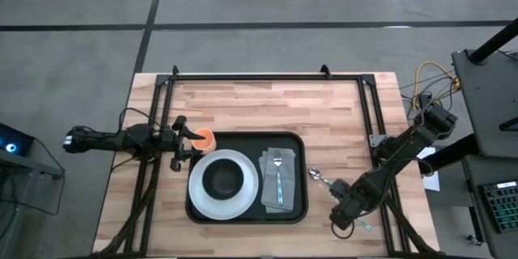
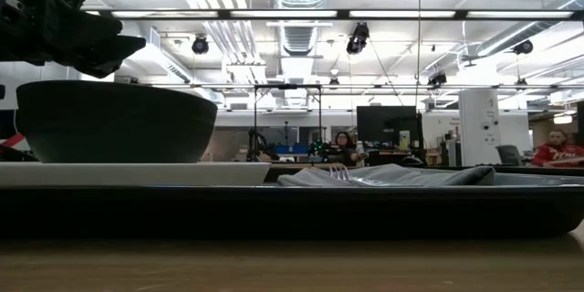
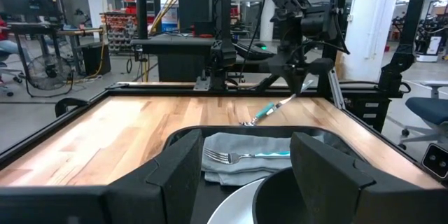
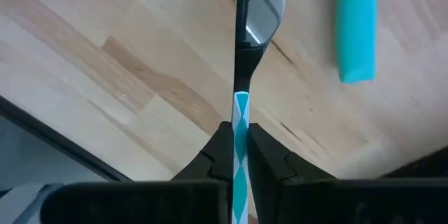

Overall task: Set up tray
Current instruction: Put the knife on the table

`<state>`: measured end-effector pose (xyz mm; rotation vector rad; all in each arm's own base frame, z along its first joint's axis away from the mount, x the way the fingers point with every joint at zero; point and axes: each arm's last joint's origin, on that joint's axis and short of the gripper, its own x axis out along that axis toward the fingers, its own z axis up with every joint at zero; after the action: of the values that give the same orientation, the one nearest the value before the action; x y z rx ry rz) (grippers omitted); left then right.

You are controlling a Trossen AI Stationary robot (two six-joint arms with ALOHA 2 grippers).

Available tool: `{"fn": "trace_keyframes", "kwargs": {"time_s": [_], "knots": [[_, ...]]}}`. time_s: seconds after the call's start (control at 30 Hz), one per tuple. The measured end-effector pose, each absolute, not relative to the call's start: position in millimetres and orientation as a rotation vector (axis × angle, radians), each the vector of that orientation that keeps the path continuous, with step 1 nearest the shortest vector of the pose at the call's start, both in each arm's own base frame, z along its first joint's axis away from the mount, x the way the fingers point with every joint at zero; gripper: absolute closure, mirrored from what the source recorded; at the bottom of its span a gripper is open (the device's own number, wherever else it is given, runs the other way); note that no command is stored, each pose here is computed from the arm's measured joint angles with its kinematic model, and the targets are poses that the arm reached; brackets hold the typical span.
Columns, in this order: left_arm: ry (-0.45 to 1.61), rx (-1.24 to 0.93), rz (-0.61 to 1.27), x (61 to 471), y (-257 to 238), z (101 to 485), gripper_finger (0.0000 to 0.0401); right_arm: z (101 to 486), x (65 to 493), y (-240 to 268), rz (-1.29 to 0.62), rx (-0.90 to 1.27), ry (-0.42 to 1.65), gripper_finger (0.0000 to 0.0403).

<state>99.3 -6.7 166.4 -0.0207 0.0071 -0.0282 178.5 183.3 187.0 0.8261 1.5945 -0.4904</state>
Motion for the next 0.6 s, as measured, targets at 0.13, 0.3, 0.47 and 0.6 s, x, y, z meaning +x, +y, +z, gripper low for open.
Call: {"fn": "trace_keyframes", "kwargs": {"time_s": [0.13,0.3,0.47,0.6], "knots": [[0.007,-0.021,-0.028,99.3,-6.7,166.5,0.0203,189.4,178.5,182.9,-0.536,0.844,1.584,0.0390],[0.007,-0.021,-0.028,99.3,-6.7,166.4,0.0203,189.2,178.6,182.8,-0.586,0.887,1.570,0.0390],[0.007,-0.021,-0.028,99.3,-6.8,166.4,0.0203,189.0,178.9,182.6,-0.623,0.915,1.551,0.0390],[0.007,-0.021,-0.028,99.3,-6.7,166.5,0.0203,188.8,179.4,182.4,-0.642,0.929,1.529,0.0390]]}}
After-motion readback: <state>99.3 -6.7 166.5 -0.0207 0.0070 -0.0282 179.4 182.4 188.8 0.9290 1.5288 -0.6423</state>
